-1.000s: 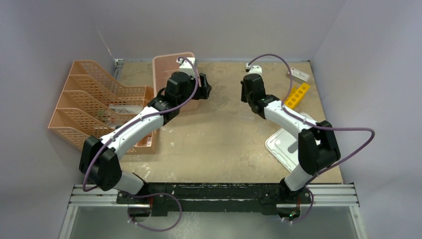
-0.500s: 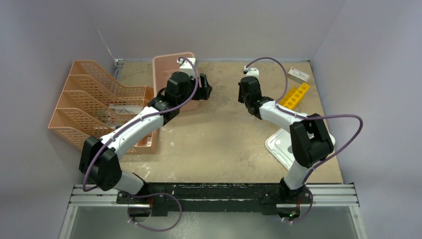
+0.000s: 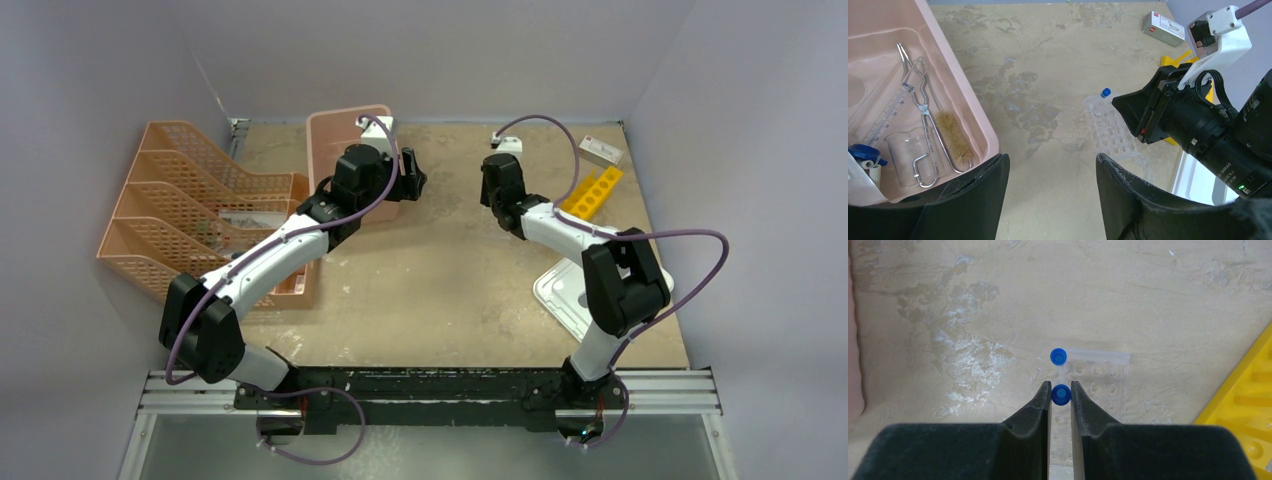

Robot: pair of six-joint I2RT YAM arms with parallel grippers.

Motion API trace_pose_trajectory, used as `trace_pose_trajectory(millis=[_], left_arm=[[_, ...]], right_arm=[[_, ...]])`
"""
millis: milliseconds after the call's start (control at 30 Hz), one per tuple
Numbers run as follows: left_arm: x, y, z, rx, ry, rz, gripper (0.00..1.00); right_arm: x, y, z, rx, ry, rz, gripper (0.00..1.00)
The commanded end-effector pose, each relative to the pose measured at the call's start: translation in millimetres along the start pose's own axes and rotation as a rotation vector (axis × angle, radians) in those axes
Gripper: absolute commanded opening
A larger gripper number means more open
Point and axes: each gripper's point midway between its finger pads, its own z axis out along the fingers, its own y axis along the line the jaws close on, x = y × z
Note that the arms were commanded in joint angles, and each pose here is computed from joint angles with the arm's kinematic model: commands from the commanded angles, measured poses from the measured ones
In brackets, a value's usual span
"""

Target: Organize the chemistry lab equipment

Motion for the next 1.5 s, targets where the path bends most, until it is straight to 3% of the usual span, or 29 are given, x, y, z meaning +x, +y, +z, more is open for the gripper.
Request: trace_pose_trajectory(millis=[0, 467, 600, 700, 800, 1167, 1467], left_arm=[[-17.4, -5.3, -1.7, 0.021, -0.049, -0.016, 0.63], [-14.5, -3.8, -0.7, 0.015, -0.044, -0.013, 0.63], [-14.7, -3.2, -0.7, 0.014, -0.044, -0.013, 0.63], [-14.8, -3.2, -0.7, 0.014, -0.044, -0.012, 0.63], [-14.7, -2.1, -0.6, 0.007, -0.045, -0.012, 0.63], [-18.0, 0.3, -2.7, -0.008, -0.053, -0.011, 0.63], [-23.5, 3.9, -10.0, -0.029, -0.072, -0.006, 0.63]], right_arm=[[-16.6, -0.6, -0.6, 0.024, -0.045, 0.01, 0.03], [3.6, 5.4, 10.0, 0.006, 0.021, -0.01, 0.12], [0.3, 5.6, 8.8, 0.009, 0.021, -0.003, 0.23], [-1.4, 6.1, 5.1, 0.013, 0.035, 0.022, 0.4], [-6.5, 9.3, 0.0, -0.007, 0.037, 0.034, 0.47], [-43.3, 3.7, -22.4, 0.008, 0.013, 0.067, 0.52], [-72.0, -30.5, -50.1, 0.051, 0.037, 0.15, 0.51]])
